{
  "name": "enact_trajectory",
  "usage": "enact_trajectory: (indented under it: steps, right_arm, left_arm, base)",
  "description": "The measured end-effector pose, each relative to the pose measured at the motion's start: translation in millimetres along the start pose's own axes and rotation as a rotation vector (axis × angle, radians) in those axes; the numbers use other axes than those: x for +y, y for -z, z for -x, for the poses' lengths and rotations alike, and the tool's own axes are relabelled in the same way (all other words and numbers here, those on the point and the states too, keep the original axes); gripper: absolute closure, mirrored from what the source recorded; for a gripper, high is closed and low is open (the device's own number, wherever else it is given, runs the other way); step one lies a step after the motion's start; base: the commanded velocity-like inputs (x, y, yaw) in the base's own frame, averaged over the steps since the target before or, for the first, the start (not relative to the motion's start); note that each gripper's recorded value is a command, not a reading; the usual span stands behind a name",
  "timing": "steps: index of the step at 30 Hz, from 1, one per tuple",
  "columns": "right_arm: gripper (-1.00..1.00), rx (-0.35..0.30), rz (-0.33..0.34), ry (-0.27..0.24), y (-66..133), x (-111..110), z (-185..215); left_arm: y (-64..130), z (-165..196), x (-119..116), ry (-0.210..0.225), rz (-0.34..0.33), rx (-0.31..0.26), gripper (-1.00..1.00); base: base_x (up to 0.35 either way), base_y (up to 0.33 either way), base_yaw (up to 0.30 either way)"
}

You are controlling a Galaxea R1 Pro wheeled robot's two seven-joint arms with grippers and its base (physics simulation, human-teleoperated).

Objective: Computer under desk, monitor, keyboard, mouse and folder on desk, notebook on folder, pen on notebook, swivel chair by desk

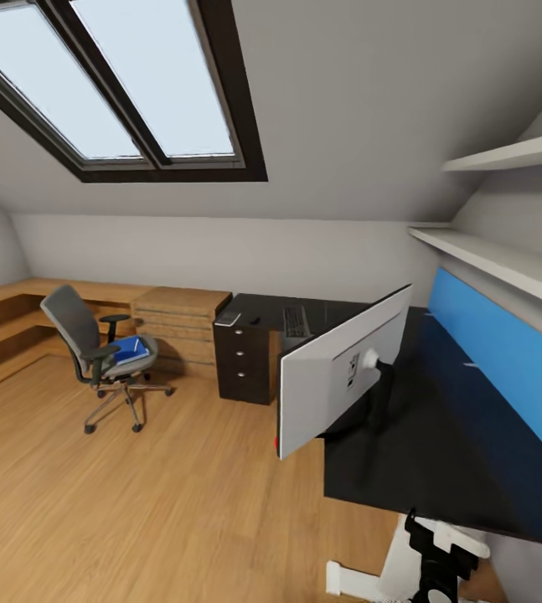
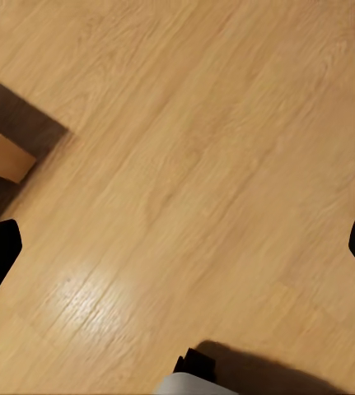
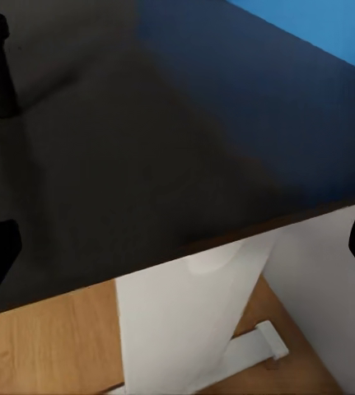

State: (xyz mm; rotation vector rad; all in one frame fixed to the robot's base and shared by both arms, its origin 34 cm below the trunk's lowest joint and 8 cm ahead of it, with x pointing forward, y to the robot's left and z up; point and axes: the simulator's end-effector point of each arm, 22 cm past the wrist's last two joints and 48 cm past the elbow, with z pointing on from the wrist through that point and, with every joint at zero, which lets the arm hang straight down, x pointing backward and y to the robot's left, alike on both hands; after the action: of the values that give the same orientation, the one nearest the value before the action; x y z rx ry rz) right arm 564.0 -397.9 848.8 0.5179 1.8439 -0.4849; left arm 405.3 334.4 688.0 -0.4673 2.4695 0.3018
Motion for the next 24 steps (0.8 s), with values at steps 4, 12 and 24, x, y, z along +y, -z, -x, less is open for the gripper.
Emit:
enact_trajectory:
  steps: [4, 12, 24]
  right_arm:
    - [-1.0, 0.0, 0.001, 0.001, 0.0, 0, 0]
    - [-1.0, -0.001, 0.002, 0.003, 0.3, 1, 0]
    - [-1.0, -0.041, 0.014, -0.025, 4.8, 10, 8]
  left_arm:
    - [0.0, 0, 0, -0.001, 0.0, 0.001, -1.0]
    - [1.2, -1, -4, -0.001, -0.006, 0.002, -1.0]
    - [0.8, -2, -3, 0.0, -0.004, 0.004, -1.0]
  base:
    - [0.015, 0.024, -0.264]
    - [0.106, 0.091, -0.267]
    - [0.041, 0.035, -0.187]
